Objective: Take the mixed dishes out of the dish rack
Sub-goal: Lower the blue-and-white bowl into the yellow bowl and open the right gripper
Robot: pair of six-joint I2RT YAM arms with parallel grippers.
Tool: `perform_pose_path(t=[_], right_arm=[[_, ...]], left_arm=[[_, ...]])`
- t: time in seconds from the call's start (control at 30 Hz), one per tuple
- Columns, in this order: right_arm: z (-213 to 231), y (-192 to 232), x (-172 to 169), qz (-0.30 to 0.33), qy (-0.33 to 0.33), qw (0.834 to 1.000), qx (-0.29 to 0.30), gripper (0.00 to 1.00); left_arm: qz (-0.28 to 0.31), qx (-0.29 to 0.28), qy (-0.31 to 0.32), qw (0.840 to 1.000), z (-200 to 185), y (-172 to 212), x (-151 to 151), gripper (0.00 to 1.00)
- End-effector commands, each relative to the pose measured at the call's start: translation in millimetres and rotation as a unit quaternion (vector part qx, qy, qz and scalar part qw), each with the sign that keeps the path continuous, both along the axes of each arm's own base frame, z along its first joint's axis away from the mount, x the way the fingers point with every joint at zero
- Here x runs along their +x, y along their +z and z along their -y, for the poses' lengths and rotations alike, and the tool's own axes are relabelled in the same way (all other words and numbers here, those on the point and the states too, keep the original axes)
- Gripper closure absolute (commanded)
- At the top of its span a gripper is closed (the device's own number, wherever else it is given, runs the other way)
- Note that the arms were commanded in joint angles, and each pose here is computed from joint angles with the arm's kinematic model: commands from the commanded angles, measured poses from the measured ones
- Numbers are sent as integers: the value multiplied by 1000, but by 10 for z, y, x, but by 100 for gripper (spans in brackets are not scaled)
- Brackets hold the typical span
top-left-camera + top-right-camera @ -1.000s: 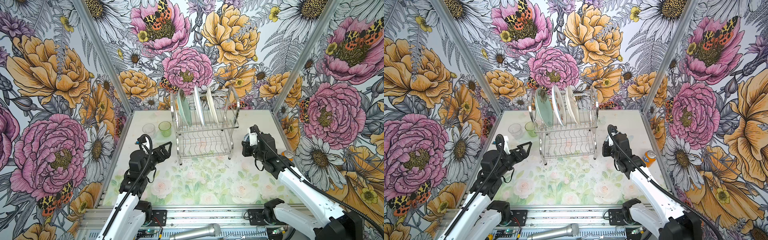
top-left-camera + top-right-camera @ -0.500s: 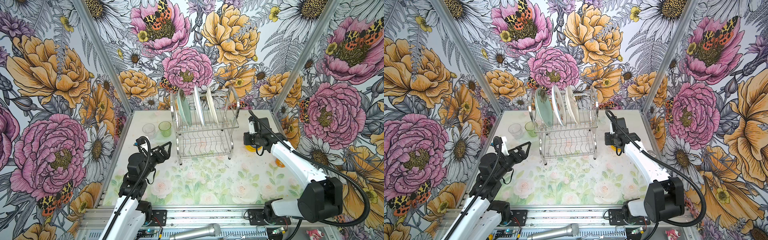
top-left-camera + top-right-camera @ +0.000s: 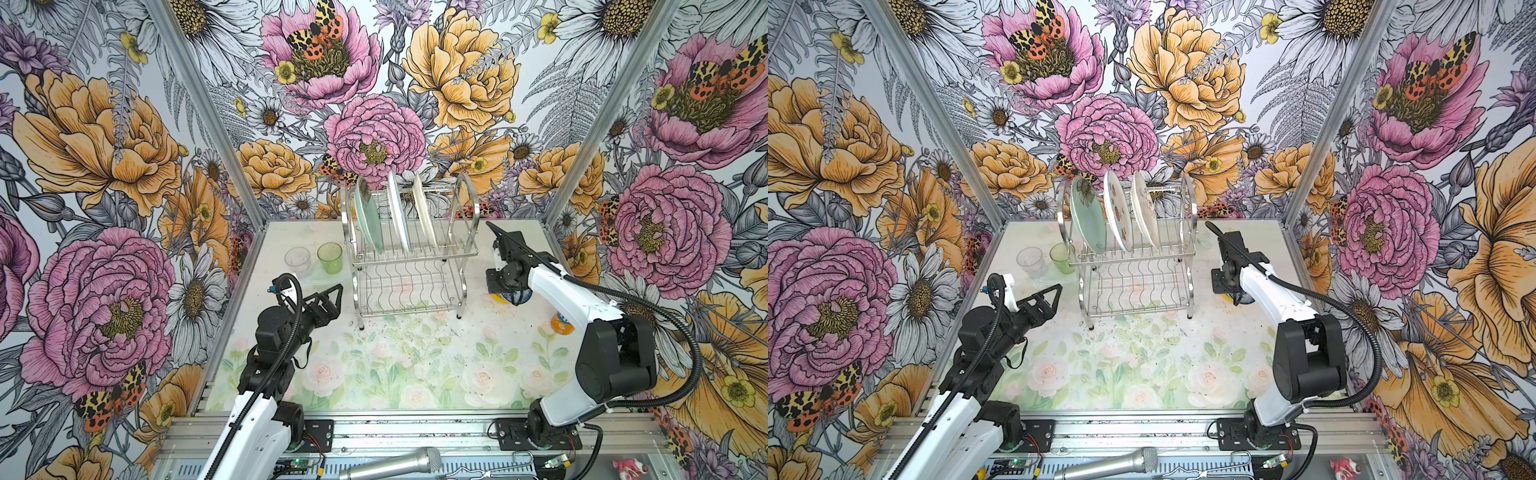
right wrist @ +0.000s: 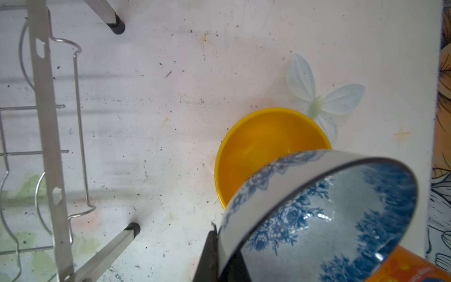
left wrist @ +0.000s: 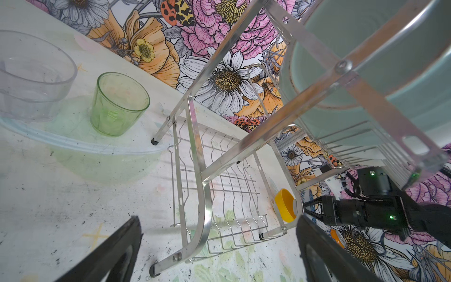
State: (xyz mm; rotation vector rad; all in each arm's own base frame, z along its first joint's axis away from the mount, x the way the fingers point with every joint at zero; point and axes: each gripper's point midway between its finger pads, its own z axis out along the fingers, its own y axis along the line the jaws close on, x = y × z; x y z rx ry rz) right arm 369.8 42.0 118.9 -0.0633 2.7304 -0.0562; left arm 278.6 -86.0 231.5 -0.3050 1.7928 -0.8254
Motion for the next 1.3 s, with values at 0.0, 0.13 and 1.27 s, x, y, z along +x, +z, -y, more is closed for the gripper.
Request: perform_pose_path(t=[0.0,0.13,1.27], right_arm=[[100,155,182,28,-4,999,-29,100],[91,90,223,19,-1,999,-31,100],[27,-23,319,7,-12,1000,-10,48]], left_arm=[[17,10,8,1000,-23,15,7,1],[23,9,6,1000,-17,48,0,1],[63,11,16,998,-69,173,-111,1]])
